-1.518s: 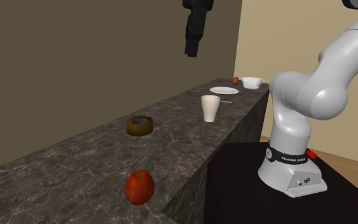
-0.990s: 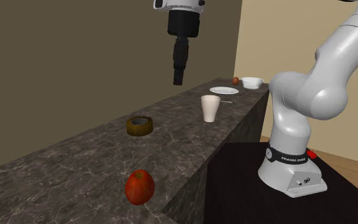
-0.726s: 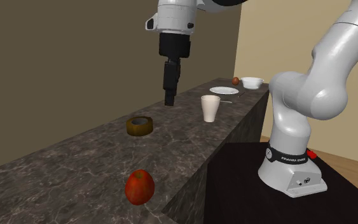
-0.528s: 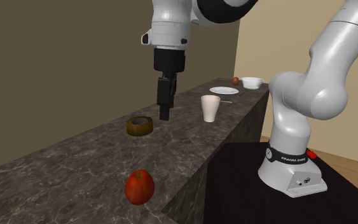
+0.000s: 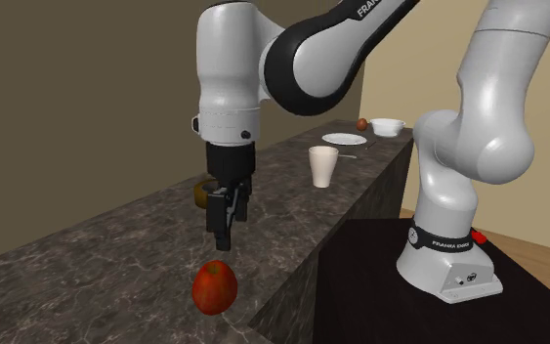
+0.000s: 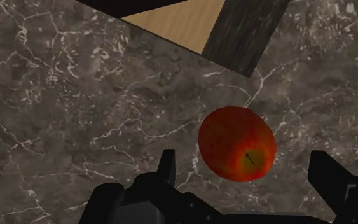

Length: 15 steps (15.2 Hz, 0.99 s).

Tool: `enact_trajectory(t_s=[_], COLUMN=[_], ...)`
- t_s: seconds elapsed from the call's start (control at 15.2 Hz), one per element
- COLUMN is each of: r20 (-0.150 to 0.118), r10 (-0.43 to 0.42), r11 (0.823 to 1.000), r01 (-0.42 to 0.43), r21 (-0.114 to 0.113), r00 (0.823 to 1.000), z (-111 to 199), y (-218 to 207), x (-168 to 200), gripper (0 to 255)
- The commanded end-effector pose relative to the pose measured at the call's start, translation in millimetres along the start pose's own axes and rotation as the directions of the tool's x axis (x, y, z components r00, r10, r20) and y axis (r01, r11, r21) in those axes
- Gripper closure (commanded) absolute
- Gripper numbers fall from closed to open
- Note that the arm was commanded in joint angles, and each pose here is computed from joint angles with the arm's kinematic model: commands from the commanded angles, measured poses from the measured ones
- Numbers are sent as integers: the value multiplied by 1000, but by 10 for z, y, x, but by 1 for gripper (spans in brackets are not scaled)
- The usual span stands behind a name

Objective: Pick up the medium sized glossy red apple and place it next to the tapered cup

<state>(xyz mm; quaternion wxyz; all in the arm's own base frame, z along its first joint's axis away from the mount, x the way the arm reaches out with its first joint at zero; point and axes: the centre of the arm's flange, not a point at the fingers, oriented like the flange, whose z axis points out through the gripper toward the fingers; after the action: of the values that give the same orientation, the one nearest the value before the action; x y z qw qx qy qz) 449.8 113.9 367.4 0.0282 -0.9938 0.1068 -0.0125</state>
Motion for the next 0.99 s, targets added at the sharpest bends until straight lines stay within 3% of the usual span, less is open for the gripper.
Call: enact_trajectory(t_s=[0.0,0.59,0.92], r20=[10,18,18], r10=[24,40,40], r11=[1000,999,999], r01=[-24,-40,-40], r21=[5,7,7], r00=[1000,999,999], z=[204,749,779], y=[-82,-154,-154], x=[103,163,163], gripper=[0,0,0])
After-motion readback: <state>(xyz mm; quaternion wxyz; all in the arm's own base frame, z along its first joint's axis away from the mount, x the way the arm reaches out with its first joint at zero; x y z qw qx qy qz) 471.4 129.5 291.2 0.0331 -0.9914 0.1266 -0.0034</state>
